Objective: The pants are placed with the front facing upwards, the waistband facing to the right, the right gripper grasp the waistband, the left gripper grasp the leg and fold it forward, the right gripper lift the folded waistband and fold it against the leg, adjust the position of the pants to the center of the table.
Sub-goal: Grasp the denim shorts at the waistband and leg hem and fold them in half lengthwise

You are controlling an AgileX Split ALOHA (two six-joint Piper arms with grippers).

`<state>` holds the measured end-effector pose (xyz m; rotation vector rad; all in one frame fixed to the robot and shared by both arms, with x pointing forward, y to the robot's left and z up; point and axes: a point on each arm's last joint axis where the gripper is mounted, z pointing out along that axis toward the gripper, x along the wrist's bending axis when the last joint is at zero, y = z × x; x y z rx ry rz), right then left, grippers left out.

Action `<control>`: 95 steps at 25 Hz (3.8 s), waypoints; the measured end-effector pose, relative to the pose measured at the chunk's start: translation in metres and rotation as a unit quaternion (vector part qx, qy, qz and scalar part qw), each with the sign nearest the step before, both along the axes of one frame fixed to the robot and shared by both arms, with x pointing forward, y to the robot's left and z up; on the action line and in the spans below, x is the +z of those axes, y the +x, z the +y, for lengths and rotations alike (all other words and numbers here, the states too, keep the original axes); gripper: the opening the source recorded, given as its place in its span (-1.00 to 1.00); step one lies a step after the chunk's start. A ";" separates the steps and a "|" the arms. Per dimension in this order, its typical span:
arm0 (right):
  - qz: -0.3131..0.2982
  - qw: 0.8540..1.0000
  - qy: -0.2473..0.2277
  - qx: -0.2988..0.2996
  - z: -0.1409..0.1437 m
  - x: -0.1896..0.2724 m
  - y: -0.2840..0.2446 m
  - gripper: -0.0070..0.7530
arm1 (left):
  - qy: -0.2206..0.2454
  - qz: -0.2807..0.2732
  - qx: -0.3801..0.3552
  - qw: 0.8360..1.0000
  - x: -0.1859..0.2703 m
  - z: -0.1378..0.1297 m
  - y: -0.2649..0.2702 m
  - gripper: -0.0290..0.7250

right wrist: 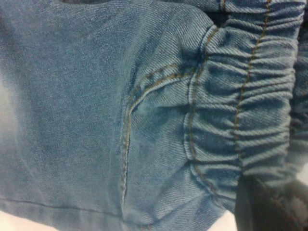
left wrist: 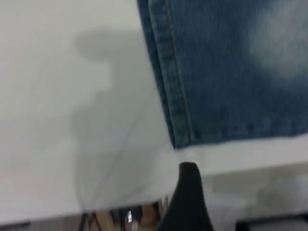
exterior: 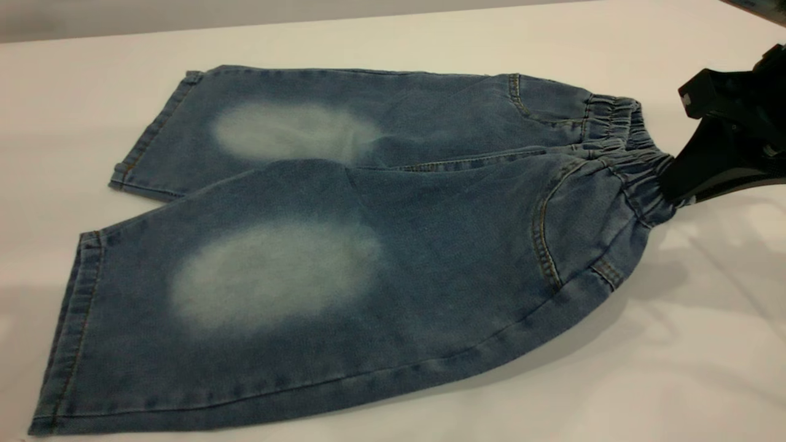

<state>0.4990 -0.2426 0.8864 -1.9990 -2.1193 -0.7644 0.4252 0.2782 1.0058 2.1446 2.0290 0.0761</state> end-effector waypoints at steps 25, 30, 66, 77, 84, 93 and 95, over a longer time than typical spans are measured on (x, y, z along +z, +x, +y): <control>-0.005 1.000 -0.003 0.007 0.000 0.000 0.000 -0.91 | 0.028 0.187 -0.203 0.961 -0.116 -0.032 0.035 0.51; -0.008 1.000 -0.007 0.004 -0.001 0.000 0.001 -0.91 | 0.033 0.207 -0.206 0.956 -0.128 -0.032 0.035 0.51; -0.008 1.000 -0.008 0.005 -0.001 0.000 0.001 -0.90 | 0.043 0.226 -0.198 0.953 -0.187 -0.031 0.041 0.28; -0.008 1.000 -0.008 0.005 -0.001 0.000 0.001 -0.90 | 0.041 0.223 -0.194 0.954 -0.187 -0.031 0.042 -0.37; -0.008 1.000 -0.008 0.005 -0.001 0.000 0.001 -0.90 | 0.043 0.225 -0.173 0.958 -0.187 -0.031 0.042 -0.39; -0.008 1.000 -0.008 0.005 -0.001 0.000 0.001 -0.90 | 0.043 0.244 -0.173 0.953 -0.185 -0.031 0.040 -0.81; -0.008 1.000 -0.008 0.005 -0.001 0.000 0.001 -0.90 | 0.042 0.250 -0.174 0.951 -0.182 -0.032 0.044 -0.81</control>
